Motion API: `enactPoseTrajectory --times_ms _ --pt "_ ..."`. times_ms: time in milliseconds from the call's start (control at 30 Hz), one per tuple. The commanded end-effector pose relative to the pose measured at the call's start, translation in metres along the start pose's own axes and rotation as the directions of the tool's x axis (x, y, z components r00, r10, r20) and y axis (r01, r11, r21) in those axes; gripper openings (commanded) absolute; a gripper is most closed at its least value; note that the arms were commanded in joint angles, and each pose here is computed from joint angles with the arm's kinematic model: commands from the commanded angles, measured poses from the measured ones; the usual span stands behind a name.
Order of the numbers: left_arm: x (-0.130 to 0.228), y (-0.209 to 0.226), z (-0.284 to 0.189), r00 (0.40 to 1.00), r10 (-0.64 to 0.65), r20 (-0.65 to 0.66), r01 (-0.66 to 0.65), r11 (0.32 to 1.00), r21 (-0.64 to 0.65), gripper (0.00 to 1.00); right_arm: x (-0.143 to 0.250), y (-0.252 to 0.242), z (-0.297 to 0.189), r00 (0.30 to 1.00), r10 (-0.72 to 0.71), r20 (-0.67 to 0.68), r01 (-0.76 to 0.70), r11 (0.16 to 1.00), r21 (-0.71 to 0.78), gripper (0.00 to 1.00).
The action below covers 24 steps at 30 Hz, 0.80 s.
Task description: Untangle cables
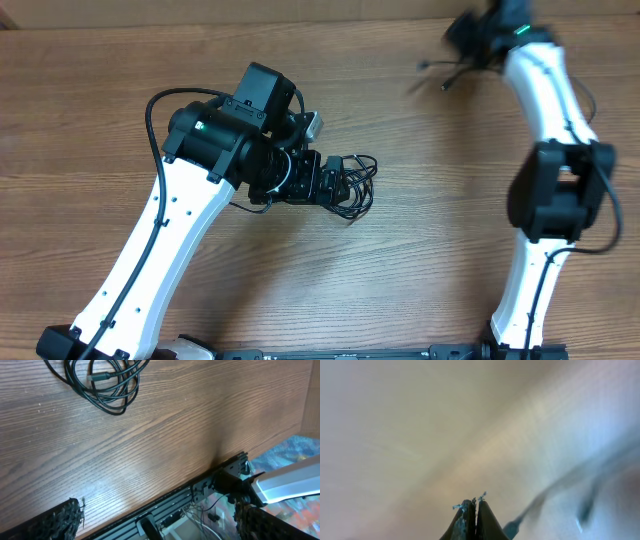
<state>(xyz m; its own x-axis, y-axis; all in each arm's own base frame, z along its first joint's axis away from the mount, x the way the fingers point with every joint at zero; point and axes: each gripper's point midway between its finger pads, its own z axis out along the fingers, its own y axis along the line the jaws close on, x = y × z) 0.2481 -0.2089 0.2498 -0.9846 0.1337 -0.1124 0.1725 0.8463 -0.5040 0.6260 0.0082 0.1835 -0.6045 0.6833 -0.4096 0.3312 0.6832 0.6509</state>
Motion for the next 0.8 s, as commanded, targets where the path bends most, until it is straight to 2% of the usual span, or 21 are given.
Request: enactPoseTrajectory --times_ms 0,33,67,133,167,233,300,433,567,767 --pt "-0.002 -0.004 -0.004 0.999 0.041 0.018 -0.041 0.999 0.002 1.0 -0.058 0.042 -0.066 0.992 -0.041 0.116 0.056 0.99 -0.128 0.29" --pt "-0.002 -0.004 -0.004 0.999 0.041 0.019 -0.041 0.999 0.001 0.99 -0.061 0.04 -0.071 0.992 -0.035 0.118 0.05 0.991 -0.121 0.54" --pt "-0.002 -0.004 -0.004 0.999 0.042 0.019 -0.042 0.999 0.001 1.0 -0.061 0.034 -0.073 0.994 -0.028 0.109 0.039 0.994 -0.107 0.68" --pt "-0.003 -0.004 -0.004 0.999 0.043 0.022 -0.043 0.999 0.002 1.0 -0.056 0.019 -0.074 0.996 -0.048 0.075 0.053 0.997 -0.061 0.88" --pt "-0.003 -0.005 -0.005 0.999 0.044 0.023 -0.044 0.999 0.003 1.0 -0.052 0.006 -0.073 0.996 -0.062 0.06 0.063 0.998 -0.014 0.92" --pt "-0.003 -0.005 -0.004 0.999 0.044 0.023 -0.044 0.999 0.003 1.0 -0.051 -0.028 -0.074 0.997 -0.043 0.065 0.034 0.99 0.138 0.93" --pt "-0.003 -0.004 -0.004 0.999 0.043 0.021 -0.043 0.999 0.002 1.0 -0.057 -0.069 -0.084 0.994 -0.029 0.105 -0.007 0.946 0.323 0.93" --pt "-0.002 -0.004 -0.004 0.999 0.042 0.017 -0.042 0.999 0.001 1.0 -0.071 -0.14 -0.113 0.983 -0.031 0.179 -0.08 0.809 0.582 0.94" --pt "-0.002 -0.004 -0.004 0.999 0.041 0.017 -0.041 0.999 0.001 1.0 -0.077 -0.191 -0.128 0.982 0.015 0.189 -0.14 0.73 0.669 0.97" --pt "-0.002 -0.004 -0.004 0.999 0.041 0.018 -0.041 0.999 0.001 1.0 -0.063 -0.249 -0.124 0.978 0.175 0.117 -0.208 0.712 0.67 0.99"
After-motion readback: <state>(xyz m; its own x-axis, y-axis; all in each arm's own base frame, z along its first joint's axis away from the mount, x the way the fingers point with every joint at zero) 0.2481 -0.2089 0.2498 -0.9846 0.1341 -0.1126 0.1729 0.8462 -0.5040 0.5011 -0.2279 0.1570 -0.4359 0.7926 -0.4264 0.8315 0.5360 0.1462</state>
